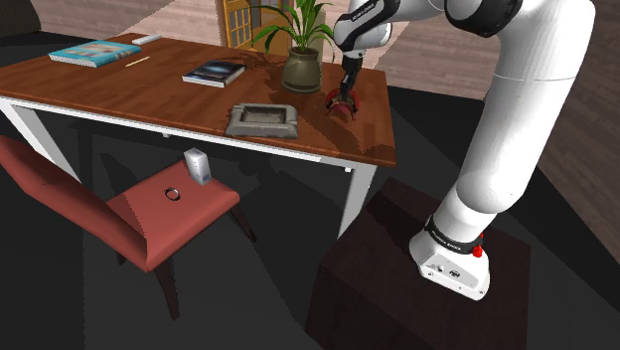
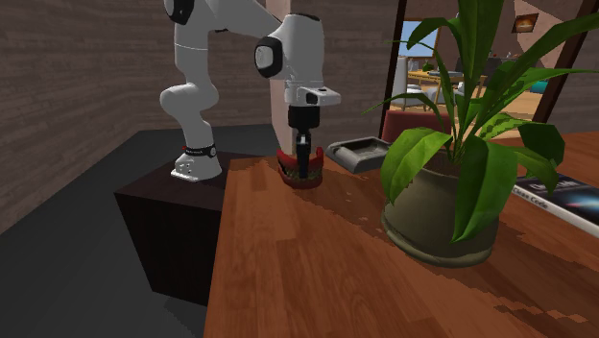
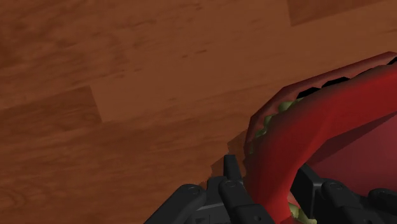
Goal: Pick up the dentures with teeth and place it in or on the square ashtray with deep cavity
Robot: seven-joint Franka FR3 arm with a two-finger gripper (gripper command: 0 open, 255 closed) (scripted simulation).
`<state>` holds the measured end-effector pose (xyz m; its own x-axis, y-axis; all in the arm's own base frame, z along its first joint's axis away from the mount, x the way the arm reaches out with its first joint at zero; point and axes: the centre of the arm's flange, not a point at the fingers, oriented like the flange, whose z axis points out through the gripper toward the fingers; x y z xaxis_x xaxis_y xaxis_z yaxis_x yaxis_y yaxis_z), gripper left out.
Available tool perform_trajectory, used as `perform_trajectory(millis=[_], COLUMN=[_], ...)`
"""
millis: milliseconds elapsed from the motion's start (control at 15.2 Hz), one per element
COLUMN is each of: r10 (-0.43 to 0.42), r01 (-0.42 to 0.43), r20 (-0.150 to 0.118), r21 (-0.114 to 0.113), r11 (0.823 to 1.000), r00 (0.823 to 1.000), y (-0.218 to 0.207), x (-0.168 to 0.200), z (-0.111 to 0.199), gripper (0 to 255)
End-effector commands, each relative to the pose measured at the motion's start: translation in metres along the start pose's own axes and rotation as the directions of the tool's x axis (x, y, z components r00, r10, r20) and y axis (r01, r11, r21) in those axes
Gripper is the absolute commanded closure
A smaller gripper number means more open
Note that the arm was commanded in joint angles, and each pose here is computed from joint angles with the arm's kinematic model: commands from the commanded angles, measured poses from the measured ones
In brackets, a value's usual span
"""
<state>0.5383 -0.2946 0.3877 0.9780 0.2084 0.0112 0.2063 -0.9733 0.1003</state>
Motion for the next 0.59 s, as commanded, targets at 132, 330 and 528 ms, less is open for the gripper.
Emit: perform_trajectory(millis=[132, 330, 528], r10=[0.000, 0.000, 0.000], r01=[0.000, 0.000, 0.000], r20=[0.000, 0.000, 0.000], r21=[0.000, 0.000, 0.000], r11=[1.000, 1.000, 1.000], r00=[1.000, 1.000, 1.000], y=[0.001, 0.002, 0.004], x=[0.001, 0.001, 0.001], z=[-0.021, -0.037, -0.053], gripper=[255, 255, 255])
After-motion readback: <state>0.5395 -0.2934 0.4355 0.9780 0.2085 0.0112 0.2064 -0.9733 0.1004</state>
